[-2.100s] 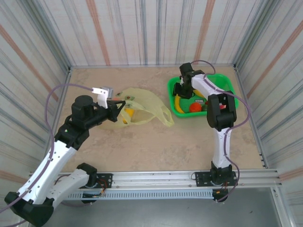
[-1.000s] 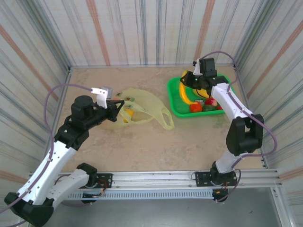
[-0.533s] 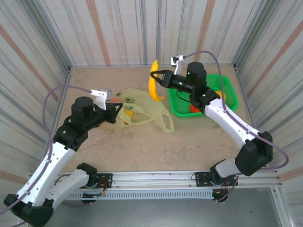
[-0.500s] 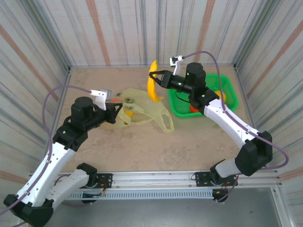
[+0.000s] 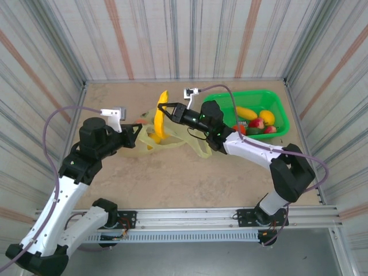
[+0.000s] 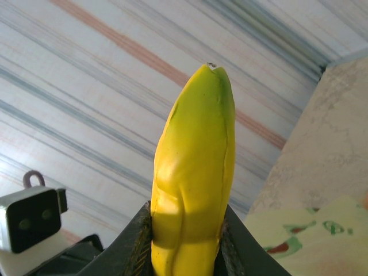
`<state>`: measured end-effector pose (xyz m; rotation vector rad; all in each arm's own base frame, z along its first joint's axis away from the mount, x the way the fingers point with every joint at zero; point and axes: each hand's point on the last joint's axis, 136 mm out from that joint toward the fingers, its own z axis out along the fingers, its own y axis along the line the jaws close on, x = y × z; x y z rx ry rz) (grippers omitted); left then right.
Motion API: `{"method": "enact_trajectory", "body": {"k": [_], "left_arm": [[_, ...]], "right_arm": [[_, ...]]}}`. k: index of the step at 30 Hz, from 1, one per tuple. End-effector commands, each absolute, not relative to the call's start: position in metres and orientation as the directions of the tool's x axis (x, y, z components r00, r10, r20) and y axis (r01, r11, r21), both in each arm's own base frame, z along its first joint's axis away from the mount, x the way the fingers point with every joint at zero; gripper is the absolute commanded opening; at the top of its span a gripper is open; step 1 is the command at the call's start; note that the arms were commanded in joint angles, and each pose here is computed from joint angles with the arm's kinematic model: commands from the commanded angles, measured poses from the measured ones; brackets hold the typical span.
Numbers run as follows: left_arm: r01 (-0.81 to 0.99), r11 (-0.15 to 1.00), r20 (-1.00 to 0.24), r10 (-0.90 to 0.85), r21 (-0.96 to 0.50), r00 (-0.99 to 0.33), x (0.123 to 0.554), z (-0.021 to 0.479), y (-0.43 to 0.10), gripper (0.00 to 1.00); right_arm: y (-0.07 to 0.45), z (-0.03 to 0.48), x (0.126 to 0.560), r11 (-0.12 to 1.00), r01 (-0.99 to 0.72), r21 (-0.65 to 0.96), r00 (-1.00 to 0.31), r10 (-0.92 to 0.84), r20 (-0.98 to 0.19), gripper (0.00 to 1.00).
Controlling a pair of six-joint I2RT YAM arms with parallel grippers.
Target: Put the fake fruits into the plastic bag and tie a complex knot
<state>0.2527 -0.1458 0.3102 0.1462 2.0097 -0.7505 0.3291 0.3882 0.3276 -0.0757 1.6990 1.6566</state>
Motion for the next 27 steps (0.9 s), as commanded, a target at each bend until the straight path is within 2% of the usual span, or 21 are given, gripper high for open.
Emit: {"method": "enact_trajectory", "body": {"k": [1,7,11,16,20,27], "left_arm": [[0.395,0.784,-0.811,-0.224,-0.479,-0.54,0.251,0.321,-0.148,0.0],[0.383,0.792,-0.817,-0.237,-0.476,-0.526,0.252,0.328,-0.144,0.0],[0.38,0.795,-0.819,-0.237,-0.473,-0.523,0.253,0.328,-0.143,0.0],[0.386,0.796,-0.825,-0.236,-0.467,-0.513,0.254,0.334,-0.142,0.0],[0.393,0.792,-0.829,-0.238,-0.468,-0.507,0.256,0.341,-0.143,0.0],[0.397,0.792,-0.832,-0.235,-0.464,-0.502,0.26,0.348,-0.144,0.0]], "right_arm": [[0.381,0.347,0.344,0.069,-0.577,0.814,-0.649,0.566,-0.507,0.09],[0.392,0.325,0.355,-0.043,-0.497,0.867,-0.717,0.584,-0.382,0.1],[0.399,0.312,0.351,-0.059,-0.48,0.876,-0.737,0.569,-0.365,0.11],[0.401,0.29,0.343,0.055,-0.549,0.834,-0.68,0.55,-0.484,0.12],[0.397,0.277,0.33,0.162,-0.684,0.711,-0.503,0.602,-0.621,0.11],[0.423,0.265,0.307,0.308,-0.831,0.462,-0.31,0.433,-0.846,0.19]]}}
